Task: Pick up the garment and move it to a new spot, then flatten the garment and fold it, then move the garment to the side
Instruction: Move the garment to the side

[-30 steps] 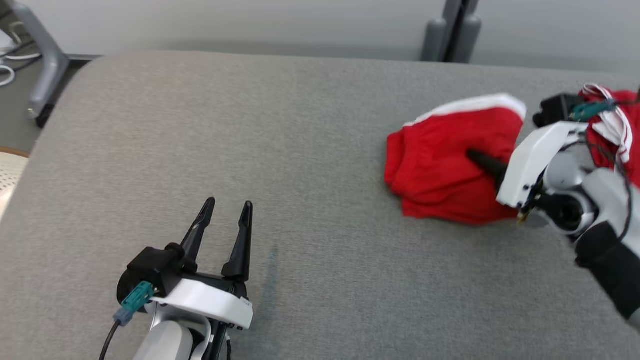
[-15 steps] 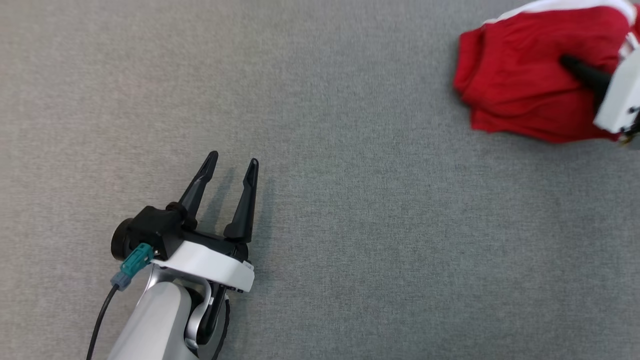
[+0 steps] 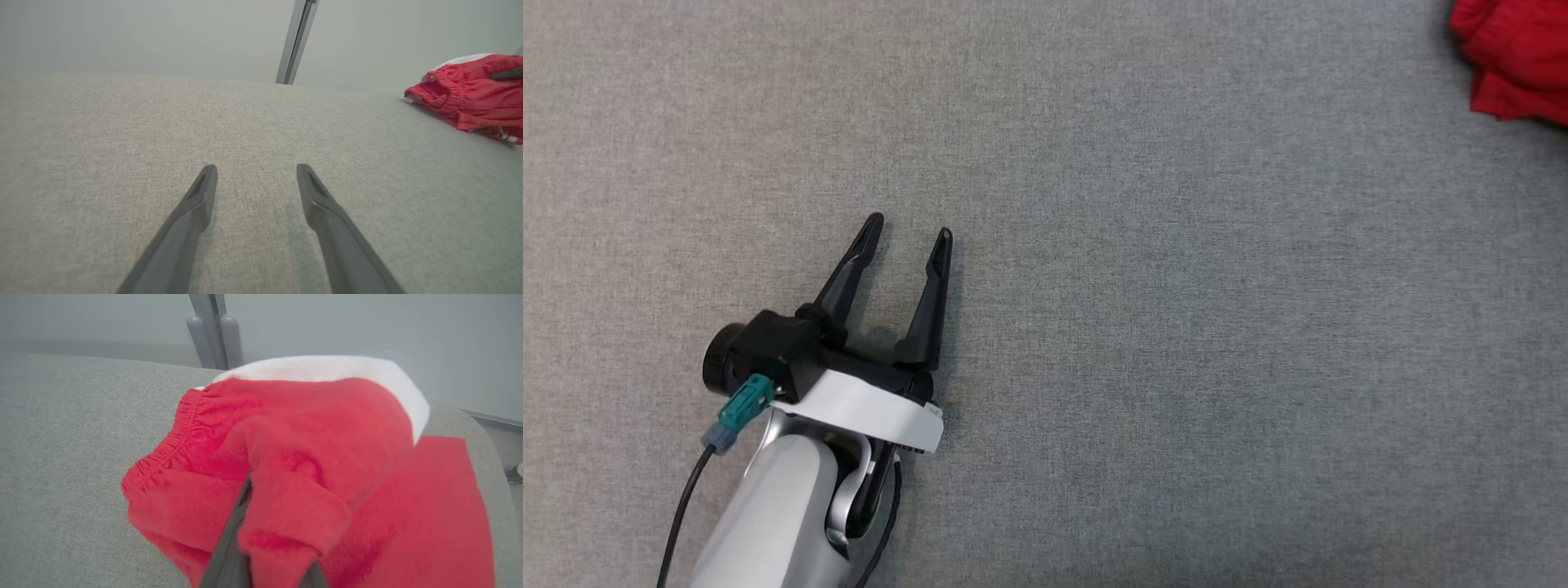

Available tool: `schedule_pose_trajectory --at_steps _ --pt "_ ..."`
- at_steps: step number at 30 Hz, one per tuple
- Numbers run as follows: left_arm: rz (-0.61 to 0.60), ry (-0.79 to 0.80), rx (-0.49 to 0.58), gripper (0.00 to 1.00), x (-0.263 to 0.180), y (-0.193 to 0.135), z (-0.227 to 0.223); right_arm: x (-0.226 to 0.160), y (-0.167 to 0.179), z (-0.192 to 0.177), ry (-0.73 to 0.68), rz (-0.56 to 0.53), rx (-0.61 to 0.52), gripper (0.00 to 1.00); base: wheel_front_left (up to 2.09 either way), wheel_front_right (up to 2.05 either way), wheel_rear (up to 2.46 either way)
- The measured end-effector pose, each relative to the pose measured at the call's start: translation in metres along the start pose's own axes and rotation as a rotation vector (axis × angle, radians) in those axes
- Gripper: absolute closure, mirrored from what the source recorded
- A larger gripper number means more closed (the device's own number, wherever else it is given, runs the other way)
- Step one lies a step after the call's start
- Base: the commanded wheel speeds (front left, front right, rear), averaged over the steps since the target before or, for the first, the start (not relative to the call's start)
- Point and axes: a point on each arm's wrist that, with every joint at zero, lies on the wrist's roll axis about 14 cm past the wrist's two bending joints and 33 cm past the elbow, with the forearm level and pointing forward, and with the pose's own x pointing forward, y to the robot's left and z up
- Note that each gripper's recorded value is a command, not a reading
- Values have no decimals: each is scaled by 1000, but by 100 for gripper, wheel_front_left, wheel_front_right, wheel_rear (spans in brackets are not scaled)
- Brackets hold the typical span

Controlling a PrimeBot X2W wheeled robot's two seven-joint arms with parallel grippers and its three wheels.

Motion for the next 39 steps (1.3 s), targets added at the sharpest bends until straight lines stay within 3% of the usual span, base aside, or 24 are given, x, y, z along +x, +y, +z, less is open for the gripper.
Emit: schedule_pose_trajectory --at_steps 6,7,10,11,12,24,29,39 --pt "6 3 3 0 3 4 -2 4 -25 -11 58 -78 -82 96 0 0 0" --pt "9 4 4 0 3 5 -3 5 -31 -13 68 -96 -95 78 0 0 0" --pt "12 4 6 0 3 6 -3 9 -40 -20 80 -128 -130 51 0 0 0" --pt "13 2 7 0 4 7 -2 11 -43 -22 82 -140 -136 30 0 0 0" --pt "15 0 9 0 4 7 -2 12 -46 -24 85 -152 -143 0 0 0 0" --pt "33 -19 20 0 -3 10 10 5 -74 -23 42 -309 -225 0 0 0 0" --pt "20 -48 22 0 -8 4 23 -20 -81 -8 -17 -367 -249 0 0 0 0" --pt "7 -136 39 0 -29 -7 61 -85 -58 39 -255 -366 -258 0 0 0 0"
